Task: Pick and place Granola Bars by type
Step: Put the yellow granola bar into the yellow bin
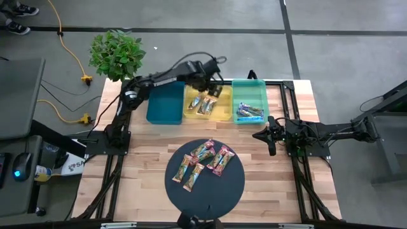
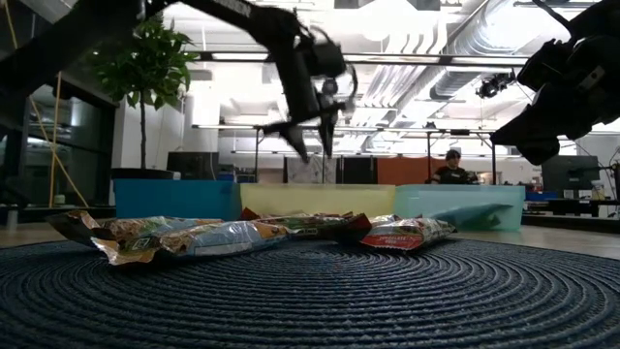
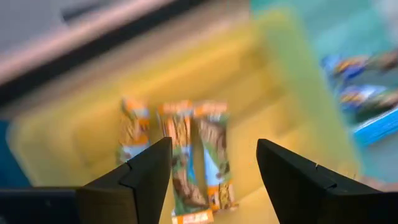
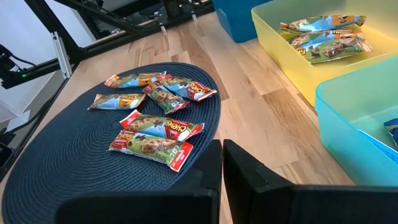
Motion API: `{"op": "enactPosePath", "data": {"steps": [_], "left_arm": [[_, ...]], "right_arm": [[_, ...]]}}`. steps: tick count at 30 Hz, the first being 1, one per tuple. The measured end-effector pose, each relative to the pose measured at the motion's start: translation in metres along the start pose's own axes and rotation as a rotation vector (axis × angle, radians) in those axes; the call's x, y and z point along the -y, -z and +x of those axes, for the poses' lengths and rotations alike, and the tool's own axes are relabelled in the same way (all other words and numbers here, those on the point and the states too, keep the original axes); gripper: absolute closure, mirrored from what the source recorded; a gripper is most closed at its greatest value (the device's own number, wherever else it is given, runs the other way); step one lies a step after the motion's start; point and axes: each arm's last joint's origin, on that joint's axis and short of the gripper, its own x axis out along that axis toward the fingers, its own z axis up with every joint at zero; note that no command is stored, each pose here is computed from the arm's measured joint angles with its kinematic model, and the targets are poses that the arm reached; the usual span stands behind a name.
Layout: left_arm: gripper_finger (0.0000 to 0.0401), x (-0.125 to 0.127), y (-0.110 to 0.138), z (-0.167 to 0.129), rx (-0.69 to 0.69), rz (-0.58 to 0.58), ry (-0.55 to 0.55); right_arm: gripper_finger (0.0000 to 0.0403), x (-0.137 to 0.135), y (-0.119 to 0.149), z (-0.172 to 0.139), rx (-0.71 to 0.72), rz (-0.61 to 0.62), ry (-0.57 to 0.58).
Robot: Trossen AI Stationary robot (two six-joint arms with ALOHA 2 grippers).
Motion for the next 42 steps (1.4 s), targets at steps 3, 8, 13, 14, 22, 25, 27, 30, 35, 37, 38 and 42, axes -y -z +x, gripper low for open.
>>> {"op": "enactPosePath", "data": {"steps": [3,8,13,14,22,25,27,30,35,37,38,42], "left_arm": [[0.0170,0.001,-0.013,-0.032,0.090,0.006,0.033],[0.0170,0.003,-0.028,-0.088,0.225,0.051,0.088],[0.0170,0.012,-0.032,-0.125,0.269,0.231,0.389],[0.0170,0.015,-0.031,-0.131,0.271,0.268,0.472],[0.0170,0.019,-0.030,-0.185,0.386,0.439,0.815],[0.0170,0.016,-0.025,-0.209,0.430,0.491,0.886],[0.0170,0.016,-0.018,-0.225,0.451,0.530,0.932],[0.0170,0.018,-0.005,-0.250,0.476,0.577,0.985],[0.0170,0.023,0.029,-0.294,0.553,0.646,0.986],[0.0170,0.021,0.043,-0.309,0.565,0.648,0.957],[0.0170,0.022,0.050,-0.315,0.572,0.648,0.941],[0.0170,0.019,0.078,-0.339,0.599,0.616,0.841]], "right_arm": [[0.0402,0.000,0.000,0.000,0.000,0.000,0.000],[0.0402,0.000,0.000,0.000,0.000,0.000,0.000],[0.0402,0.000,0.000,0.000,0.000,0.000,0.000],[0.0402,0.000,0.000,0.000,-0.001,0.000,0.000],[0.0402,0.000,0.000,0.000,0.000,0.000,0.000],[0.0402,0.000,0.000,0.000,0.000,0.000,0.000],[0.0402,0.000,0.000,0.000,0.000,0.000,0.000],[0.0402,0.000,0.000,0.000,0.000,0.000,0.000],[0.0402,0.000,0.000,0.000,0.000,0.000,0.000],[0.0402,0.000,0.000,0.000,0.000,0.000,0.000],[0.0402,0.000,0.000,0.000,0.000,0.000,0.000],[0.0402,0.000,0.000,0.000,0.000,0.000,0.000]]}}
